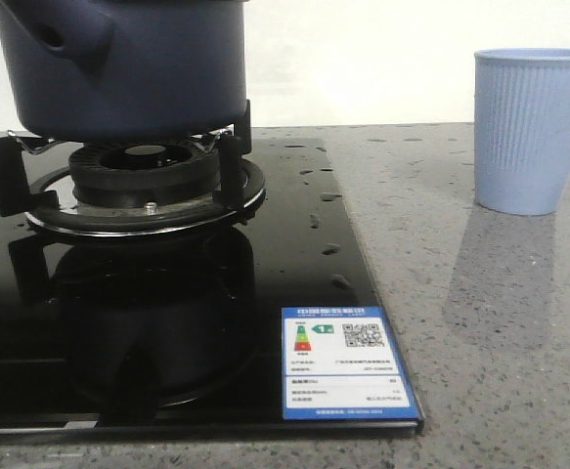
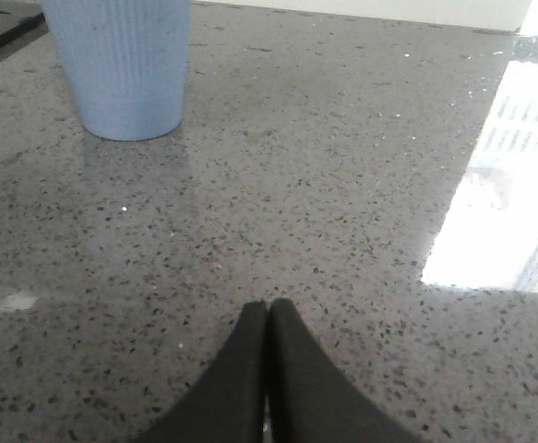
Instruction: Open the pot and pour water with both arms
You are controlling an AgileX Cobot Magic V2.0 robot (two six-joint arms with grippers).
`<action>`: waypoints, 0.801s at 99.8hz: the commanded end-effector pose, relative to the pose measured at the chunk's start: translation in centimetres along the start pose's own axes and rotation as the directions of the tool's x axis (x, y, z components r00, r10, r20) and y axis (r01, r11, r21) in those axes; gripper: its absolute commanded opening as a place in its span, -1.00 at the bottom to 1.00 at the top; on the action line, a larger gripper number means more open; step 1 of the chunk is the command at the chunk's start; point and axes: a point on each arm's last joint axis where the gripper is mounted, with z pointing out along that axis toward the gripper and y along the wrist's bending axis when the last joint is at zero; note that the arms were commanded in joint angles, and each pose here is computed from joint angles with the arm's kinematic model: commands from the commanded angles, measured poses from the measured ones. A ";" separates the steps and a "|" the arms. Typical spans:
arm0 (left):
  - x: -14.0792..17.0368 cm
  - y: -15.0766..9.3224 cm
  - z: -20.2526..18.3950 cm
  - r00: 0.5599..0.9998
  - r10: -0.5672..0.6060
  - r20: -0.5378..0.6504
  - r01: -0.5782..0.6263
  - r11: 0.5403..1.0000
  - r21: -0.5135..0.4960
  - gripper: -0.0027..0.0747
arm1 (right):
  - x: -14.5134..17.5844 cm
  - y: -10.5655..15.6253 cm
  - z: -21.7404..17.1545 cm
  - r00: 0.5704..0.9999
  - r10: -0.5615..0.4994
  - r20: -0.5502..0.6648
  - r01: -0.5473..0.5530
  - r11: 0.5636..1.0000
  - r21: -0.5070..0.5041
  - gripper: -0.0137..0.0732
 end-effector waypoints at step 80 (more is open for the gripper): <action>0.5 -0.1 0.1 0.999 -0.013 0.032 0.013 1.000 -0.002 -0.98 | -1.6 -0.5 -0.2 0.975 -0.027 0.220 0.012 0.997 0.070 -0.84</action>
